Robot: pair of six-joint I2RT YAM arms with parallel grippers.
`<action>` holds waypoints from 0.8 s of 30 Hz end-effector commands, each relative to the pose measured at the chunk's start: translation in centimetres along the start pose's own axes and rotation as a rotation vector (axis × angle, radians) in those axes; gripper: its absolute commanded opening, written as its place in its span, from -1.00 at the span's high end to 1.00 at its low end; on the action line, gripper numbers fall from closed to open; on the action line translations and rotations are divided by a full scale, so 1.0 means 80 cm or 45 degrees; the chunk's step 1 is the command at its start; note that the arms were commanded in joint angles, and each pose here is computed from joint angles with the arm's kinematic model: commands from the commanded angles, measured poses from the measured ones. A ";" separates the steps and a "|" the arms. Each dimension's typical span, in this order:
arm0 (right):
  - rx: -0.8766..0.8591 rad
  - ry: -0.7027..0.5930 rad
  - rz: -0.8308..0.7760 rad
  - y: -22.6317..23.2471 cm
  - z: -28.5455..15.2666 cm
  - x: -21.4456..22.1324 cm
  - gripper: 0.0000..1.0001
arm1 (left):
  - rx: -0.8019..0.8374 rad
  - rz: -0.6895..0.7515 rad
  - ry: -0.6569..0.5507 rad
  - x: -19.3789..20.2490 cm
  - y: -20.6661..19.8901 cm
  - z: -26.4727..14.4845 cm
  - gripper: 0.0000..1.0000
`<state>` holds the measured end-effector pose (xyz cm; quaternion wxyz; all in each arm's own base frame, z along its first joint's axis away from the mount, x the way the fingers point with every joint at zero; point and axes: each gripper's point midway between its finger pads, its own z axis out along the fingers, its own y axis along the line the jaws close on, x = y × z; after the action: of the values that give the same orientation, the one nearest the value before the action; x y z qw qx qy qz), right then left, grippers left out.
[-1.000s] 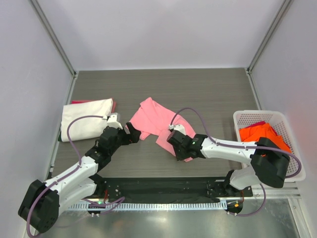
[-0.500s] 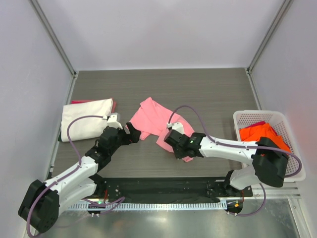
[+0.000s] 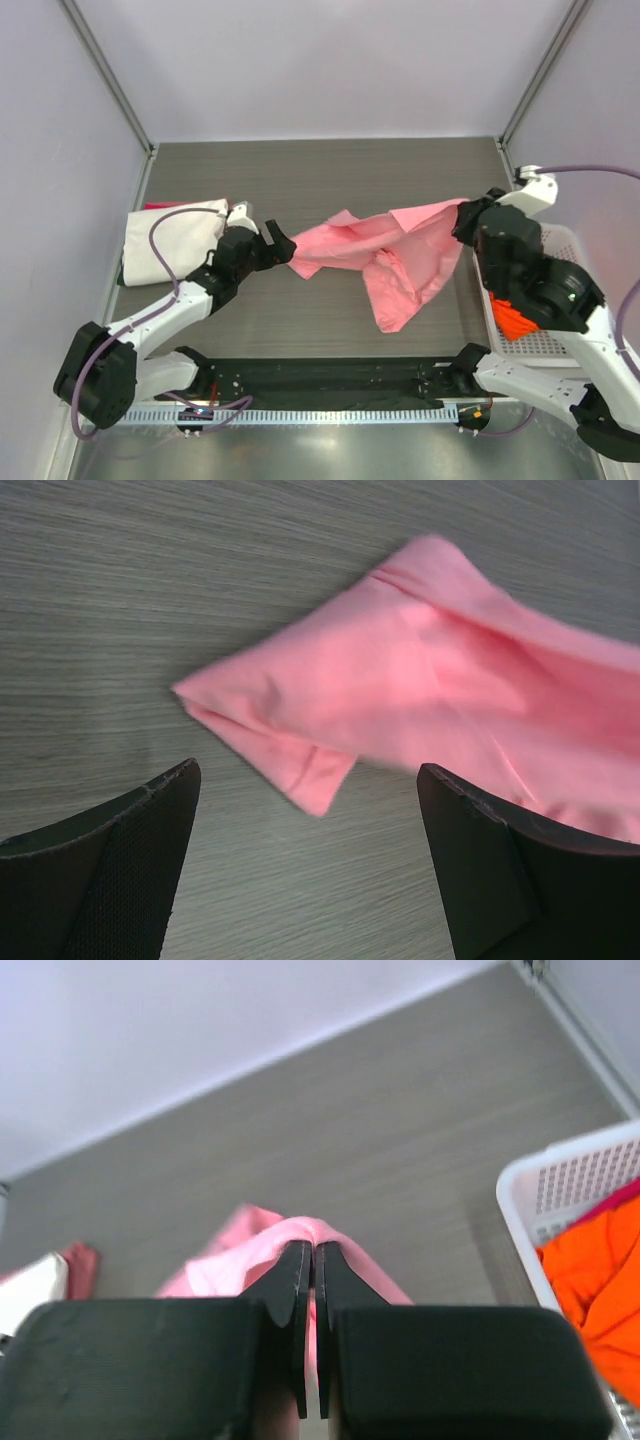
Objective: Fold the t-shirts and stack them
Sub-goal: Flatten the tshirt out
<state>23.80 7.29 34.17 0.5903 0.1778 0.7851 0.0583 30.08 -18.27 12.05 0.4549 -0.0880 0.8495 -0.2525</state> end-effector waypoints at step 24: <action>-0.056 0.320 -0.143 -0.070 -0.037 0.109 0.98 | 0.216 0.375 0.350 0.056 -0.169 0.096 -0.74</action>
<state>18.67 6.09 27.63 0.5129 0.0868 0.8516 0.0644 31.08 -33.81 12.22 0.3753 0.1208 0.8693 -0.2982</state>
